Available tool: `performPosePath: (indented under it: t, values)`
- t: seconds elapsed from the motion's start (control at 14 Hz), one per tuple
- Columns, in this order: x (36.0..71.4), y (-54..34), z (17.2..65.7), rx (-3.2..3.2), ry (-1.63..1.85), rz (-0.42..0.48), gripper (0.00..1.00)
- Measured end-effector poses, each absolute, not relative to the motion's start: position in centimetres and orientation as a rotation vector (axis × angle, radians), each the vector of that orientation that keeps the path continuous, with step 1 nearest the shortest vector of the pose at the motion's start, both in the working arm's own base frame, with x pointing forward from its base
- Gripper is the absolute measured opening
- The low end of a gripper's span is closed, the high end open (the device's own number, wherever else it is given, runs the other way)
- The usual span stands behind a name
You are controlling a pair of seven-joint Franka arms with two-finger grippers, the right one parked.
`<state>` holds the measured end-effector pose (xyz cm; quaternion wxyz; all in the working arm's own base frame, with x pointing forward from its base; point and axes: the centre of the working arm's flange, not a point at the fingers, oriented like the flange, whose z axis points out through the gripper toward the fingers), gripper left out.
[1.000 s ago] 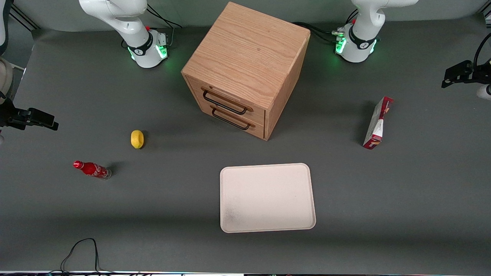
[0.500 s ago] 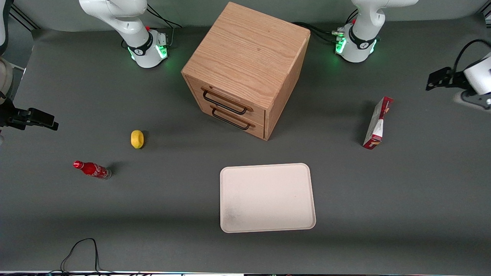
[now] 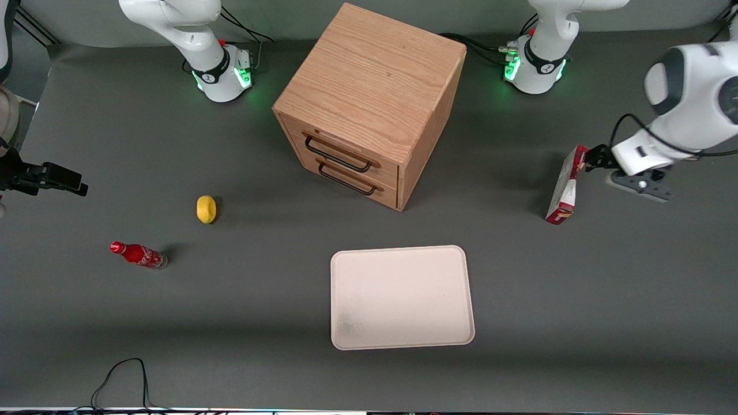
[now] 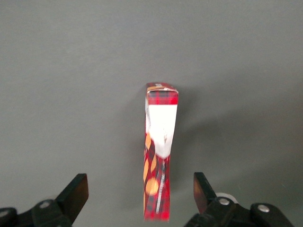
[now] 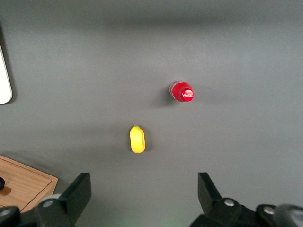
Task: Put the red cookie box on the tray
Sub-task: 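Lower the left gripper around the box top and close on it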
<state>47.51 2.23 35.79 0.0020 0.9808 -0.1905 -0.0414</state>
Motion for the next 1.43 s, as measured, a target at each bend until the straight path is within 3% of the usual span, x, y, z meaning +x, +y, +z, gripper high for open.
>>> performPosePath:
  t: [0.5, 1.29, 1.43]
  values:
    - [45.2, 1.5, 27.5, 3.084, -0.622, -0.099, 1.0]
    - [45.0, 1.6, 24.7, 3.085, -0.623, -0.132, 0.97]
    - [45.0, 1.6, 24.7, 3.085, -0.619, -0.133, 0.78]
